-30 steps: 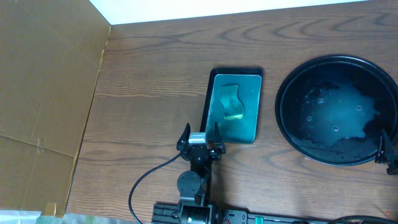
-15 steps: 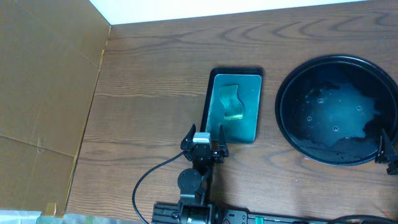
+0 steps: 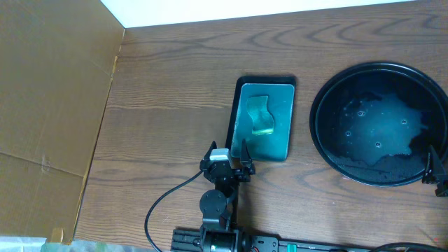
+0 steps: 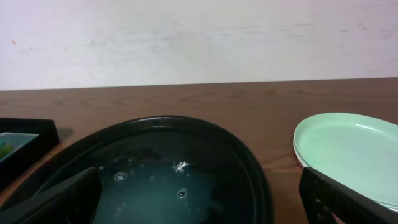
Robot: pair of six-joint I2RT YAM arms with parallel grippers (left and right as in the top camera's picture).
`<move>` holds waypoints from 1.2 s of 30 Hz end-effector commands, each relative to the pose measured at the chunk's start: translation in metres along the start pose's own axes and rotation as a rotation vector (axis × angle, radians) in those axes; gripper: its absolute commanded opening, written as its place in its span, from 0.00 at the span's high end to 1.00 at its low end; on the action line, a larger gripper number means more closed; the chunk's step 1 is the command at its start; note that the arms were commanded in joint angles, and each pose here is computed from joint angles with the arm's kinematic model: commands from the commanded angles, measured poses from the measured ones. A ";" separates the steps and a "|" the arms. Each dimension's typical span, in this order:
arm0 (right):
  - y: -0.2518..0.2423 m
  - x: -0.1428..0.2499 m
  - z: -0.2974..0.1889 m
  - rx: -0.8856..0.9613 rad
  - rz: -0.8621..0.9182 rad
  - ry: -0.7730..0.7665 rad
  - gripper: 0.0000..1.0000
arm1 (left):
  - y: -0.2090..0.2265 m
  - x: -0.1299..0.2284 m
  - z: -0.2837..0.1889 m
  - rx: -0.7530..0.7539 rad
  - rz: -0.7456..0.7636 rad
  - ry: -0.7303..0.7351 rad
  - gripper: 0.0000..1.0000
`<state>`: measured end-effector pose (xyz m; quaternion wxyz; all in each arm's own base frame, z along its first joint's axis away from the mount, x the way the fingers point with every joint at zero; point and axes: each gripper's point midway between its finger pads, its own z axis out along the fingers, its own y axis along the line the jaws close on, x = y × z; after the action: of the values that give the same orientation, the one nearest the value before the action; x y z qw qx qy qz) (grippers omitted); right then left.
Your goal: Clean dirty plates on tray and stack at the side
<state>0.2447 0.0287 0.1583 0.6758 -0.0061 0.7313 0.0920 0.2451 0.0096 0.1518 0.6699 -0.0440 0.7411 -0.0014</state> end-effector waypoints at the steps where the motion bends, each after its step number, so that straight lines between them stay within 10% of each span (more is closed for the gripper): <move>1: 0.000 0.001 0.000 0.004 -0.014 0.000 0.01 | 0.009 0.015 0.000 -0.051 0.013 0.048 0.18; 36: 0.000 0.001 0.000 0.004 -0.014 0.000 0.01 | 0.010 0.015 0.000 -0.058 -0.042 0.048 0.18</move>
<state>0.2447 0.0287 0.1583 0.6758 -0.0061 0.7313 0.0920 0.2451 0.0102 0.1520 0.6699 -0.0561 0.7403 -0.0103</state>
